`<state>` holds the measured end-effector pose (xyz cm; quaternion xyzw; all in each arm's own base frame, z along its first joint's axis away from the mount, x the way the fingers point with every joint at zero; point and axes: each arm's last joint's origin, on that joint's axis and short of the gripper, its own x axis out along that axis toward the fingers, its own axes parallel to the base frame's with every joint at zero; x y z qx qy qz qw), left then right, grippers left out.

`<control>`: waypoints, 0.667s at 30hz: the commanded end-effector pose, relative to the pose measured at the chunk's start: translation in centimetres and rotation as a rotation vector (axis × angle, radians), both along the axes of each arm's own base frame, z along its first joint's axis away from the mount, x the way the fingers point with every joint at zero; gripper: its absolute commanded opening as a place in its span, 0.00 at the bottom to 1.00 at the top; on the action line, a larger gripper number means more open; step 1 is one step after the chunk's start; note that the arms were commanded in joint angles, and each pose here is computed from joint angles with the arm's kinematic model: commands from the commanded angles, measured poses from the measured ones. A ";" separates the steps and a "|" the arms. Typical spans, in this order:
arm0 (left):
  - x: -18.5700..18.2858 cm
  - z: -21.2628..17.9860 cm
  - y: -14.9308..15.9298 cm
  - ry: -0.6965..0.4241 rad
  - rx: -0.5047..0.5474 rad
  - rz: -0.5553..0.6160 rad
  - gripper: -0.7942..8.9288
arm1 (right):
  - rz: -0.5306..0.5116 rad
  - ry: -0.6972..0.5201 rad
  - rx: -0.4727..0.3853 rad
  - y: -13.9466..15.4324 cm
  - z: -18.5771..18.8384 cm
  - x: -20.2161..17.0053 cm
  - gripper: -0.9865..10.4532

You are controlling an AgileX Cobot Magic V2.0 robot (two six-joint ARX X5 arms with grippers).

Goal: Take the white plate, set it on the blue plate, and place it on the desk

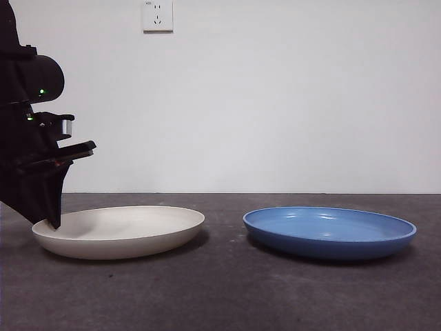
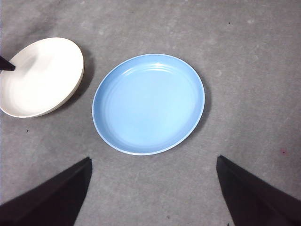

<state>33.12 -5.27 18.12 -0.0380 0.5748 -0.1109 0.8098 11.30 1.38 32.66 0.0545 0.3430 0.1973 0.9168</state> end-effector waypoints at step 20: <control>-0.7 6.3 -0.1 -0.182 -0.130 0.054 0.09 | -0.005 -0.019 0.008 0.0 0.6 0.1 0.46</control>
